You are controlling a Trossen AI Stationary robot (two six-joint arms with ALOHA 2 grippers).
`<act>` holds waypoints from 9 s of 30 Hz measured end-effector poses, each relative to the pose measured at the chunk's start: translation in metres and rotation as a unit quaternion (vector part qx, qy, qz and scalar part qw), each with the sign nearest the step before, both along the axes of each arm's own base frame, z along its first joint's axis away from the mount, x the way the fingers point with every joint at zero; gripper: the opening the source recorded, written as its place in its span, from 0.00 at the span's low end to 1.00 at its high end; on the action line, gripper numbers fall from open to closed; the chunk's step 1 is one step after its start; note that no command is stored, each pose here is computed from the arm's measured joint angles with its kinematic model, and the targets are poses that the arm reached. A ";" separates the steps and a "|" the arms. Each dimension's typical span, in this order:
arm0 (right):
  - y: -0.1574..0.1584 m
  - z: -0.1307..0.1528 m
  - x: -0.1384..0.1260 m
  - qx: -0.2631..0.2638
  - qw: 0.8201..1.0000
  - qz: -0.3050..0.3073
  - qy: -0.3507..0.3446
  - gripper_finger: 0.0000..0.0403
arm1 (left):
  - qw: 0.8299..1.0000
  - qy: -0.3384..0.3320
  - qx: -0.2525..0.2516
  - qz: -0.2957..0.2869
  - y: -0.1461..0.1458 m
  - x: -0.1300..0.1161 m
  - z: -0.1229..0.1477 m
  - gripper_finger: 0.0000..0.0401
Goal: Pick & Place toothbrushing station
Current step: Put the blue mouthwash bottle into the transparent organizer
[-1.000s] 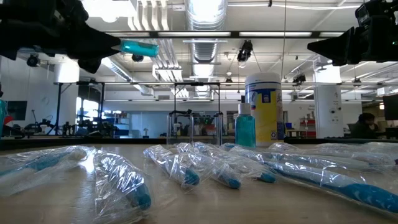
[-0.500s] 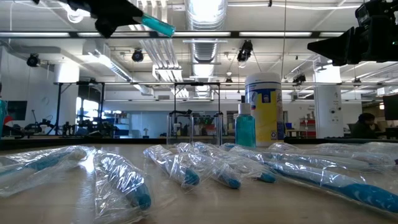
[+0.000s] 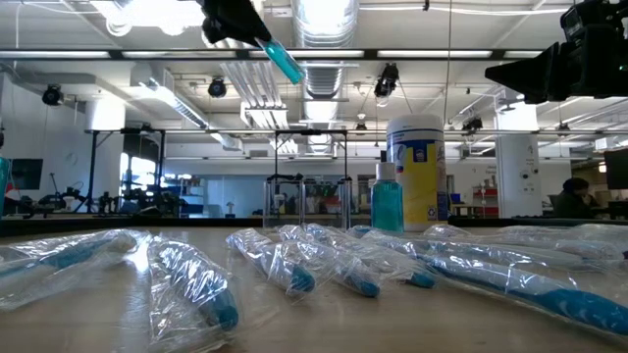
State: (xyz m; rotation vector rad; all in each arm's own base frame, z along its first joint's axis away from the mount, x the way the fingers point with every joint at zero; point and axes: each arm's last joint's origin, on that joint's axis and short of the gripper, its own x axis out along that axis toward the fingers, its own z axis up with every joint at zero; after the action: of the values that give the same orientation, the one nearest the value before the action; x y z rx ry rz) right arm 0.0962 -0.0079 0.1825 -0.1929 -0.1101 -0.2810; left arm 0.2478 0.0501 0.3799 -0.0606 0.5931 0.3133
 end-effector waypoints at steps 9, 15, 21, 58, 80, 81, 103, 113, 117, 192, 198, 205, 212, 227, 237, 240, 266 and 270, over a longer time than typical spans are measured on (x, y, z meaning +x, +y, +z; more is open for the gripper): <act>0.000 0.000 0.000 -0.004 1.000 0.000 0.002 0.02 | 0.995 0.095 0.013 -0.025 0.023 0.038 0.019 0.25; 0.000 0.000 0.000 -0.004 1.000 -0.001 0.002 0.02 | 0.984 0.153 0.031 -0.081 0.035 0.062 0.009 0.25; 0.000 0.000 0.000 -0.010 1.000 -0.001 0.003 0.02 | 0.964 0.198 0.067 -0.164 0.039 0.082 -0.015 0.25; 0.000 0.000 0.000 -0.025 1.000 -0.003 0.008 0.02 | 0.897 0.287 0.191 -0.276 0.061 0.131 -0.079 0.25; 0.000 0.000 0.000 -0.025 1.000 -0.003 0.010 0.02 | 0.878 0.336 0.170 -0.297 0.073 0.145 -0.119 0.25; 0.000 -0.001 0.000 -0.025 1.000 -0.003 0.010 0.02 | 0.877 0.338 0.168 -0.297 0.074 0.146 -0.121 0.25; 0.000 -0.001 0.000 -0.035 0.999 -0.005 0.013 0.02 | 0.869 0.356 0.154 -0.306 0.080 0.152 -0.141 0.28; 0.000 -0.001 0.000 -0.036 0.999 -0.005 0.014 0.02 | 0.867 0.355 0.159 -0.312 0.080 0.152 -0.141 0.31; 0.000 -0.001 0.000 -0.036 0.999 -0.005 0.014 0.02 | 0.867 0.354 0.162 -0.312 0.081 0.153 -0.141 0.31; 0.000 -0.001 0.000 -0.016 1.000 -0.002 0.009 0.02 | 0.976 -0.185 0.025 -0.111 0.011 -0.057 -0.074 0.02; 0.000 -0.001 0.000 -0.014 1.000 -0.002 0.009 0.02 | 0.960 -0.264 -0.004 -0.096 -0.002 -0.092 -0.109 0.02; 0.000 0.000 0.000 -0.014 1.000 -0.002 0.003 0.02 | 0.952 -0.290 -0.010 -0.094 -0.010 -0.115 -0.131 0.02; 0.000 0.000 0.000 -0.014 1.000 -0.002 0.003 0.02 | 0.953 -0.294 0.005 -0.067 -0.012 -0.126 -0.156 0.02; 0.000 0.003 0.000 0.006 1.000 0.002 -0.015 0.02 | 0.946 -0.316 0.015 -0.071 -0.015 -0.133 -0.207 0.01; 0.000 0.003 0.000 -0.002 1.000 0.000 -0.019 0.02 | 0.954 -0.289 0.019 -0.073 -0.015 -0.133 -0.213 0.02; 0.000 0.004 0.000 -0.020 1.000 -0.003 -0.016 0.02 | 0.958 -0.274 0.024 -0.075 -0.015 -0.133 -0.216 0.03; 0.000 0.004 0.005 -0.003 1.000 0.002 -0.018 0.02 | 0.954 -0.291 0.044 -0.060 -0.013 -0.133 -0.212 0.01; 0.001 0.005 0.005 0.035 0.999 0.019 -0.031 0.02 | 0.954 -0.291 0.039 -0.058 -0.013 -0.133 -0.212 0.03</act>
State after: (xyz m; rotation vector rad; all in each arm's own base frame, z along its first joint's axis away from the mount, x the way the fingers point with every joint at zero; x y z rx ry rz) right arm 0.1012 -0.0071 0.1872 -0.1134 -0.1651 -0.2516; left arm 0.1146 0.0366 0.1679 -0.0385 -0.0035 0.1890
